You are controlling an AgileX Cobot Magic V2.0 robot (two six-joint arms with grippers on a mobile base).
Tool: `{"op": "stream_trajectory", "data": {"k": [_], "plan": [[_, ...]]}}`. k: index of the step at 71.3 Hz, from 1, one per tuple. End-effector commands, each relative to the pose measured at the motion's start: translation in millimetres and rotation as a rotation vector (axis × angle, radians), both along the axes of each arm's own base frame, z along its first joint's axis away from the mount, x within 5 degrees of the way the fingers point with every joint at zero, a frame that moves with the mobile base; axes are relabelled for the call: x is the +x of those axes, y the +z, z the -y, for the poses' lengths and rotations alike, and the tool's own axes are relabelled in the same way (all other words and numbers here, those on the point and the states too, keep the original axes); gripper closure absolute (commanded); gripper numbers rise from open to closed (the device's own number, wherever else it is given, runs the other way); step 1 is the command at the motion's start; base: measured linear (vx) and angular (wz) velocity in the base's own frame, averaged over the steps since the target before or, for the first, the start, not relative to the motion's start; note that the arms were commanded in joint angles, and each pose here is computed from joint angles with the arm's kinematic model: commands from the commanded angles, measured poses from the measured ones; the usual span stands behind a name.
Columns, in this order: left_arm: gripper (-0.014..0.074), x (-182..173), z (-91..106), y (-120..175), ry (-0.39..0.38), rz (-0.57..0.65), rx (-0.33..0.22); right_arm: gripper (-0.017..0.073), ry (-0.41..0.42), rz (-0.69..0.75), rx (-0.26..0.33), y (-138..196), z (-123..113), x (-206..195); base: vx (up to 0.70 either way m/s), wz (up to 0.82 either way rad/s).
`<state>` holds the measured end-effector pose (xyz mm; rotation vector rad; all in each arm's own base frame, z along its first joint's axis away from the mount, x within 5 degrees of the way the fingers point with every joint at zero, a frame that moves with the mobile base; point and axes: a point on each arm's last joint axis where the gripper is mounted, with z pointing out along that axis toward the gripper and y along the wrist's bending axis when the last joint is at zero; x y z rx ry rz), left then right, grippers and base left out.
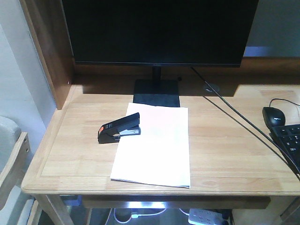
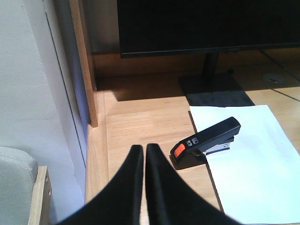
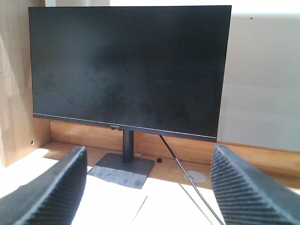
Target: Grab stapler and paper to desk for stapling
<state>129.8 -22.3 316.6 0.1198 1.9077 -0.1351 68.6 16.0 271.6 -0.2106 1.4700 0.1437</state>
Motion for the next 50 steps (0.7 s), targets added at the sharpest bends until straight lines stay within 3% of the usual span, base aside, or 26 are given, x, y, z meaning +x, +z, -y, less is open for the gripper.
{"op": "stream_trajectory", "data": {"k": [1,21,50], "plan": [[0.0600,-14.1,-1.8,5.1,-0.008,0.120,-0.021,0.0034,-0.019,0.029,-0.041,8.0,1.3,0.2,0.00,0.00],[0.0600,-49.9,-8.8,-24.8,-0.006,0.166,-0.029,0.0034,-0.019,0.029,-0.042,8.0,1.3,0.2,0.00,0.00],[0.0600,-53.4,-9.5,-27.3,-0.005,0.169,-0.033,0.0034,-0.019,0.030,-0.043,8.0,1.3,0.2,0.00,0.00]]}}
